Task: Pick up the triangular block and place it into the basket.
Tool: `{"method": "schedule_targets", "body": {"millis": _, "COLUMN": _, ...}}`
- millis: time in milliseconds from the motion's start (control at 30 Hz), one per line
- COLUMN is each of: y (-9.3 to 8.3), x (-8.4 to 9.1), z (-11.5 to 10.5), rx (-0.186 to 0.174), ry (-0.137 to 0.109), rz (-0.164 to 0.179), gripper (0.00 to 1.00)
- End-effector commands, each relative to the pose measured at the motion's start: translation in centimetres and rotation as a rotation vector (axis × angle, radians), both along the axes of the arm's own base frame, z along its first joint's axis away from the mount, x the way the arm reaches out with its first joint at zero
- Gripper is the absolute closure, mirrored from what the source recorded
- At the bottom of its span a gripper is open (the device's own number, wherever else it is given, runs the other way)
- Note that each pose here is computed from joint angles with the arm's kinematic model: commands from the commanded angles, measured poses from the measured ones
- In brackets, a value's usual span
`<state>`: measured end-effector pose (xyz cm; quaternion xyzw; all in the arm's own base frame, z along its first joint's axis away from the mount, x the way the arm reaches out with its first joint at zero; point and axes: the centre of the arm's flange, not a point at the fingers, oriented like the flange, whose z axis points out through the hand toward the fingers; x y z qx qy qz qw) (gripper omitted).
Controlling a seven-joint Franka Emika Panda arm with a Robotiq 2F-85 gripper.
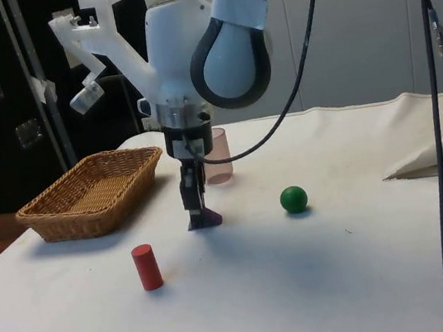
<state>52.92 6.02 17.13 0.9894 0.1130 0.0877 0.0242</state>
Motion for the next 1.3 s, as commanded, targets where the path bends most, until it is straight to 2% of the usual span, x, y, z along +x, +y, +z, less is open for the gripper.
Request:
{"method": "schedule_targets", "body": {"millis": 0, "y": 0.1, "x": 0.0, "z": 0.0, "rx": 0.005, "ry": -0.009, "rz": 0.004, "gripper": 0.65}}
{"method": "schedule_targets", "body": {"millis": 67, "y": 0.1, "x": 0.0, "z": -0.1, "rx": 0.005, "ry": -0.008, "rz": 0.004, "gripper": 0.67}}
{"method": "schedule_targets", "body": {"millis": 100, "y": 0.0, "x": 0.0, "z": 0.0, "rx": 0.0, "ry": 0.0, "rz": 0.0, "gripper": 0.67}}
{"method": "schedule_targets", "body": {"millis": 200, "y": 0.1, "x": 0.1, "z": 0.1, "rx": 0.005, "ry": -0.011, "rz": 0.006, "gripper": 0.67}}
{"method": "schedule_targets", "body": {"millis": 367, "y": -0.2, "x": 0.6, "z": 1.9, "rx": 0.004, "ry": -0.034, "rz": 0.014, "gripper": 0.67}}
{"method": "schedule_targets", "body": {"millis": 400, "y": -0.2, "x": 0.6, "z": 1.4, "rx": 0.002, "ry": -0.03, "rz": 0.009, "gripper": 0.67}}
{"method": "schedule_targets", "body": {"millis": 500, "y": -0.4, "x": 1.0, "z": 3.0, "rx": 0.006, "ry": -0.047, "rz": 0.018, "gripper": 0.67}}
{"method": "schedule_targets", "body": {"millis": 667, "y": -0.6, "x": 1.5, "z": 3.7, "rx": 0.004, "ry": -0.066, "rz": 0.017, "gripper": 0.67}}
{"method": "schedule_targets", "body": {"millis": 867, "y": -1.0, "x": 3.4, "z": 5.7, "rx": 0.008, "ry": -0.08, "rz": 0.017, "gripper": 0.67}}
{"method": "schedule_targets", "body": {"millis": 967, "y": -1.2, "x": 3.9, "z": 5.9, "rx": 0.0, "ry": -0.088, "rz": 0.013, "gripper": 0.67}}
{"method": "schedule_targets", "body": {"millis": 1200, "y": -1.6, "x": 6.0, "z": 7.8, "rx": 0.007, "ry": -0.107, "rz": 0.009, "gripper": 0.67}}
{"method": "schedule_targets", "body": {"millis": 1233, "y": -1.7, "x": 5.9, "z": 7.8, "rx": -0.002, "ry": -0.109, "rz": 0.006, "gripper": 0.67}}
{"method": "schedule_targets", "body": {"millis": 1267, "y": -1.7, "x": 6.6, "z": 8.2, "rx": 0.007, "ry": -0.112, "rz": 0.008, "gripper": 0.67}}
